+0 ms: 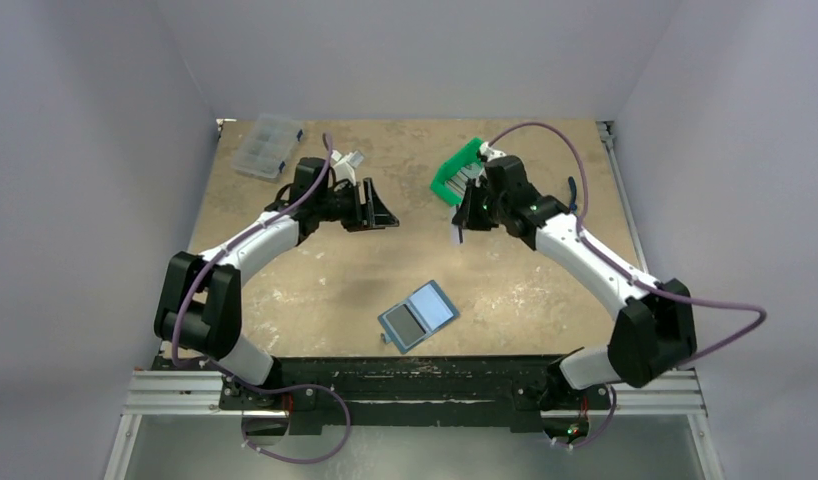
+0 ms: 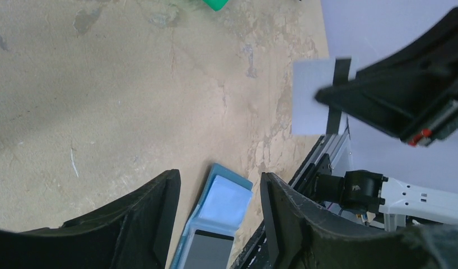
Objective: Put the credit cards into the card holder
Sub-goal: Pick up the credit card from the storage box.
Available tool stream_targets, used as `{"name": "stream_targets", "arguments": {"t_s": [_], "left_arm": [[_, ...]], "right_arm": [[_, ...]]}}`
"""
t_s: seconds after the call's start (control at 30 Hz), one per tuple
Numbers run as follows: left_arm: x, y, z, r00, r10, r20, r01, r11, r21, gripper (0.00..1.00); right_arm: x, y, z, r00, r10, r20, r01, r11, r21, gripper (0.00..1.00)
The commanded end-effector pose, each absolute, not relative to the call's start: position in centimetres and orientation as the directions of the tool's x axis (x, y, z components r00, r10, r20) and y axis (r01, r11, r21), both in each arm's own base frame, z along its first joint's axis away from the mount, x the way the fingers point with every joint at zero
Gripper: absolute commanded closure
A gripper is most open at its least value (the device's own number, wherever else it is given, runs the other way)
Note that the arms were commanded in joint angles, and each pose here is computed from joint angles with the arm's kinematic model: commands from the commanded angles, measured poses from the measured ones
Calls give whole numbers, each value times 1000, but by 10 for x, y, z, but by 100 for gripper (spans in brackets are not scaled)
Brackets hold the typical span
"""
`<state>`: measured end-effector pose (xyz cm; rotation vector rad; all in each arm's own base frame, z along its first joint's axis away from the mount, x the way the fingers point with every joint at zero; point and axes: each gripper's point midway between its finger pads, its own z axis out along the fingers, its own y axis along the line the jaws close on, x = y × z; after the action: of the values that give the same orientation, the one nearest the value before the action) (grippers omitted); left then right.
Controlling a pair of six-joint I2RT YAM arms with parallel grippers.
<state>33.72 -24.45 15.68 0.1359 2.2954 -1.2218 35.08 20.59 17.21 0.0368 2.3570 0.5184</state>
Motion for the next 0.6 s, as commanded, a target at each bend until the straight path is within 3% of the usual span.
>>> {"name": "stream_targets", "arguments": {"t_s": [0.0,0.17,0.27,0.43,0.57], "left_arm": [[342,-252,166,-828,-115,-548,387,589,-709,42],[322,-276,170,-832,-44,-553,447,537,-715,41],[300,-286,181,-850,-45,-525,453,447,-771,40],[255,-284,221,-857,-172,-485,428,287,-857,34],[229,-289,224,-855,-244,-458,407,231,-884,32]], "right_arm": [[323,241,207,-666,16,-746,-475,762,440,100],[292,246,186,-782,85,-617,-384,715,585,100],[268,261,197,-821,159,-549,-375,575,727,100],[215,279,213,-811,79,-580,-546,252,799,100],[211,279,200,-810,43,-585,-561,237,794,100]]}}
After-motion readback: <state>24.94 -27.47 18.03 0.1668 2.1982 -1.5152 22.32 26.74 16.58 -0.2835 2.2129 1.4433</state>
